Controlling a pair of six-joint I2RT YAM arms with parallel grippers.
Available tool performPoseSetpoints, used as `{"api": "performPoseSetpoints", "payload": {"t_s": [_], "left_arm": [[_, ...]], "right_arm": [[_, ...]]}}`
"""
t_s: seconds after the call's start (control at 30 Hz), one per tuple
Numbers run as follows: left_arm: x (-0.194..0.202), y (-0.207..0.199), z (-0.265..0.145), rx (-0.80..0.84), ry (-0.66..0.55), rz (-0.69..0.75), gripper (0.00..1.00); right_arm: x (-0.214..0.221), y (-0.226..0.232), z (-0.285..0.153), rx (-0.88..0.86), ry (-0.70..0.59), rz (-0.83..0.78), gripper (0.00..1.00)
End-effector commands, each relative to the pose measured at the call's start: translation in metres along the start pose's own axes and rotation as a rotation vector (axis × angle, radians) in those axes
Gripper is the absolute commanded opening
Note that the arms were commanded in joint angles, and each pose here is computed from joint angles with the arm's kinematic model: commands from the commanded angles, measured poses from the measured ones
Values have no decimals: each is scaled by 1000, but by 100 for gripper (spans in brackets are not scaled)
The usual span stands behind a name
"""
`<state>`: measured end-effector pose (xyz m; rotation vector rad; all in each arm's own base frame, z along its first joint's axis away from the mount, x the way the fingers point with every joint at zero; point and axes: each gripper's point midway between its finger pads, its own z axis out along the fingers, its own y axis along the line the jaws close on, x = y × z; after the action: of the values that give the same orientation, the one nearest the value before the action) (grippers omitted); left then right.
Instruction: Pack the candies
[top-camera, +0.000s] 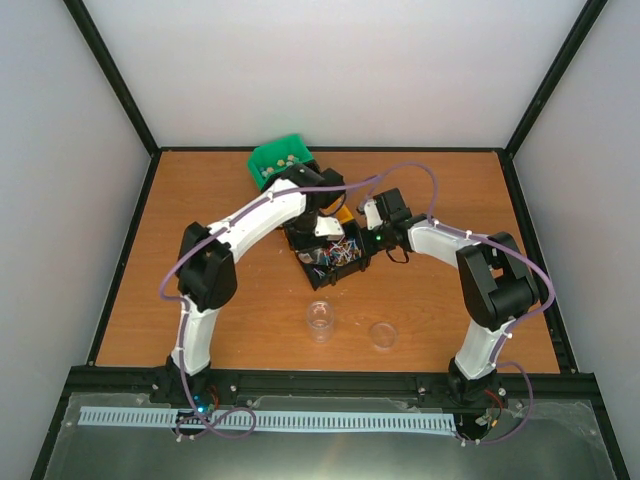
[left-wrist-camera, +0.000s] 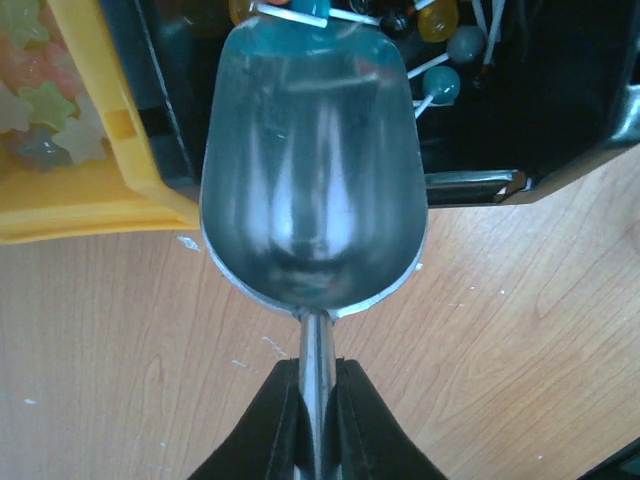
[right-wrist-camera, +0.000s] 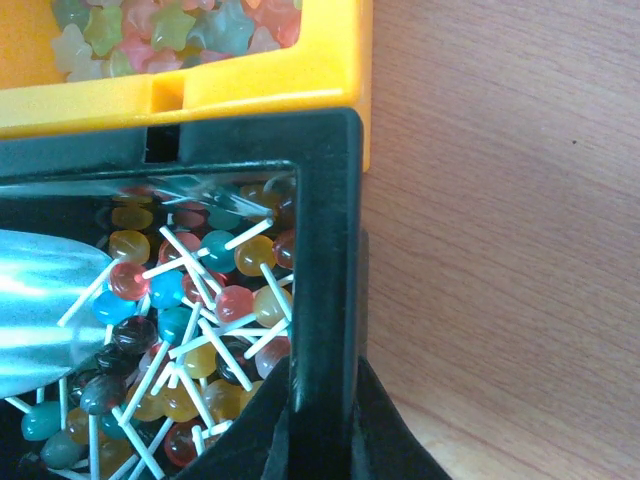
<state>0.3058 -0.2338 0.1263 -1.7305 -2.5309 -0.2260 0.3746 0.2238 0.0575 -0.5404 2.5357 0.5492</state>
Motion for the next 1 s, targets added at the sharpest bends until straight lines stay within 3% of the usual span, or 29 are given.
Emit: {"api": "performPoseSetpoints", "payload": {"t_s": [0.0,0.23,0.57,0.8,0.97], "left_arm": [[2,-11,21,32,-58,2,1],[-1,-25,48,124,-276,-46,1],[-30,-33,77,177,-470,-83,1],[-57,-26,73,189,-634,-144,1],[-72,-26,46,211,-853,-131,1]], "right_arm": [[-29,13,-19,-43,-120,-1,3],[-28,21,-19,-88,-117,-22,3],[-26,32,-22,-154,-131,-47,3],[-23,44,-27,-218,-140,-62,3],[-21,48,-32,-243,-144,-64,3]]}}
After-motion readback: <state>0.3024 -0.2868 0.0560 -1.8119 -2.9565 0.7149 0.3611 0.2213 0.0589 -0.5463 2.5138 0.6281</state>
